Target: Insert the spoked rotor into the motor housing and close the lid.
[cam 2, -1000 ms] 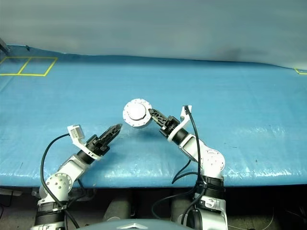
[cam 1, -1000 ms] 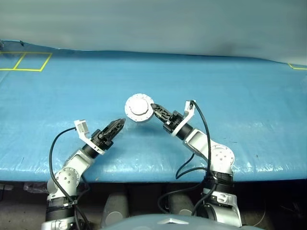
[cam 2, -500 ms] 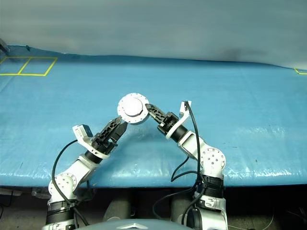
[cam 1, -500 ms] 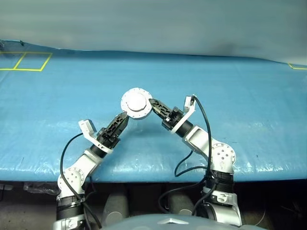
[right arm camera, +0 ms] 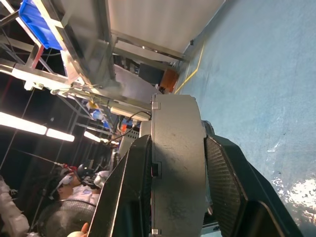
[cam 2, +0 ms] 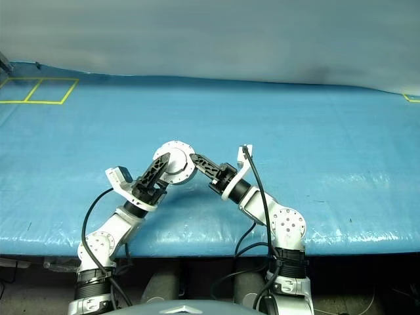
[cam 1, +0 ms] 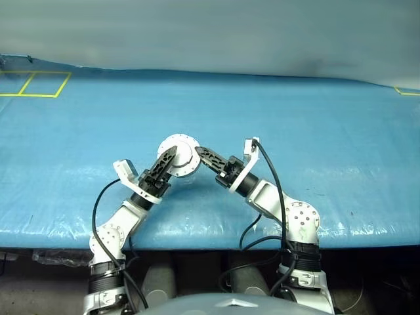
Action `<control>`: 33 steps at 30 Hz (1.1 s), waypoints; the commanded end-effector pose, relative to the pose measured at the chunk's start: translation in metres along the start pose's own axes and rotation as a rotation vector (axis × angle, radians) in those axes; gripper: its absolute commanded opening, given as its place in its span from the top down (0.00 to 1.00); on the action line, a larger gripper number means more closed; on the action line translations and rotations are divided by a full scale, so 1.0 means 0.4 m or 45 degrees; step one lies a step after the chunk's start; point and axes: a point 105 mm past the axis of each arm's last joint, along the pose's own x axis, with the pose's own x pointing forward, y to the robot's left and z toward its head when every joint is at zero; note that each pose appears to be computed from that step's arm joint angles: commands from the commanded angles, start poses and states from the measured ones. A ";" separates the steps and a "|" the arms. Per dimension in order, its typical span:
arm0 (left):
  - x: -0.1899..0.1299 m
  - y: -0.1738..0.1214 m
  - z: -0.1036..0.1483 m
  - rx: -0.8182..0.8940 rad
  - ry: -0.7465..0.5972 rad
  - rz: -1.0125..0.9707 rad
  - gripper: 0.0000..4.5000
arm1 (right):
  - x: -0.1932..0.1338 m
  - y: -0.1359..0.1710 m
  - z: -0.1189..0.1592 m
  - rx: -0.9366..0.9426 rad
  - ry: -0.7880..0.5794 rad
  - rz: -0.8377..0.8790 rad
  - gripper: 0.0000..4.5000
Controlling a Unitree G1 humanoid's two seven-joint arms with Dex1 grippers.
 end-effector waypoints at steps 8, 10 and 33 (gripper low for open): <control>-0.007 -0.006 -0.028 -0.011 0.035 -0.011 0.44 | 0.009 0.054 -0.013 -0.067 -0.008 0.117 0.72; -0.007 -0.009 -0.026 -0.013 0.033 -0.013 0.44 | 0.008 0.052 -0.014 -0.106 -0.007 0.116 0.72; -0.073 0.080 0.218 0.426 -0.654 0.535 0.44 | -0.007 -0.081 0.051 -0.651 -0.163 -0.320 0.28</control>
